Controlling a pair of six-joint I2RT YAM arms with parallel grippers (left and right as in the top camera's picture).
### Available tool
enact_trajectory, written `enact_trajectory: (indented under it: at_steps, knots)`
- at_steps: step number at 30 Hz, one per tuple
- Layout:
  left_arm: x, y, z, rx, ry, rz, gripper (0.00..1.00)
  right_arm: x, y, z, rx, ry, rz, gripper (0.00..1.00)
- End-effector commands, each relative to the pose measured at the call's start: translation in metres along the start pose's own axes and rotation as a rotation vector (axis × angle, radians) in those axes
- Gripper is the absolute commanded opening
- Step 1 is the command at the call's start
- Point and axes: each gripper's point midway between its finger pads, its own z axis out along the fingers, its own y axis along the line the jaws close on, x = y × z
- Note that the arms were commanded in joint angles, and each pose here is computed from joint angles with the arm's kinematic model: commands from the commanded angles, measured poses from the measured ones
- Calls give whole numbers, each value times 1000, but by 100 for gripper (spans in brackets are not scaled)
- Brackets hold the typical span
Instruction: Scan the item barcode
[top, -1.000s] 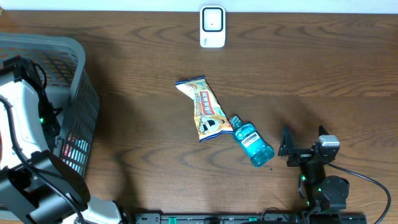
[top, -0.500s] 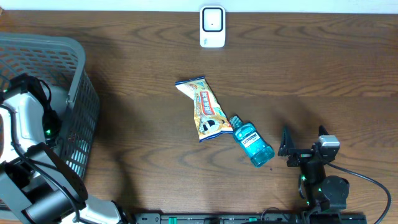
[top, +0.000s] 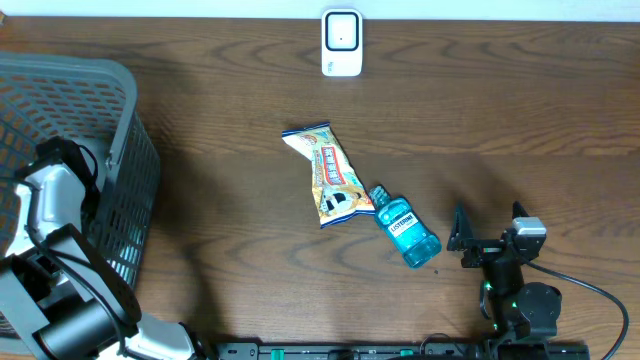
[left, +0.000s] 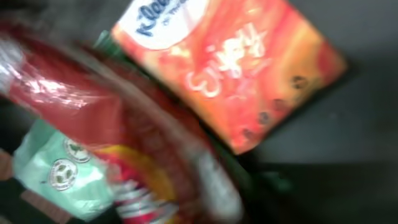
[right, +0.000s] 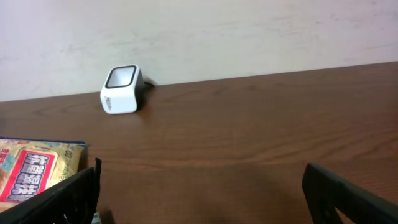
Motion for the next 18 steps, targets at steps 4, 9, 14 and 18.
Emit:
enact_trajectory:
  at_steps: [4,9,14,18]
  knots:
    - [-1,0,-1,2,6,54,7,1,-1,0,6,-1,7,99]
    - [-9,-20,-32,121,-10,144,7,1,-1,0,6,-1,7,99]
    - [-24,-40,-98,340,-56,190,7,1,-1,0,6,-1,7,99]
    - [-36,-40,-156,521,-94,167,7,1,-1,0,6,-1,7,99]
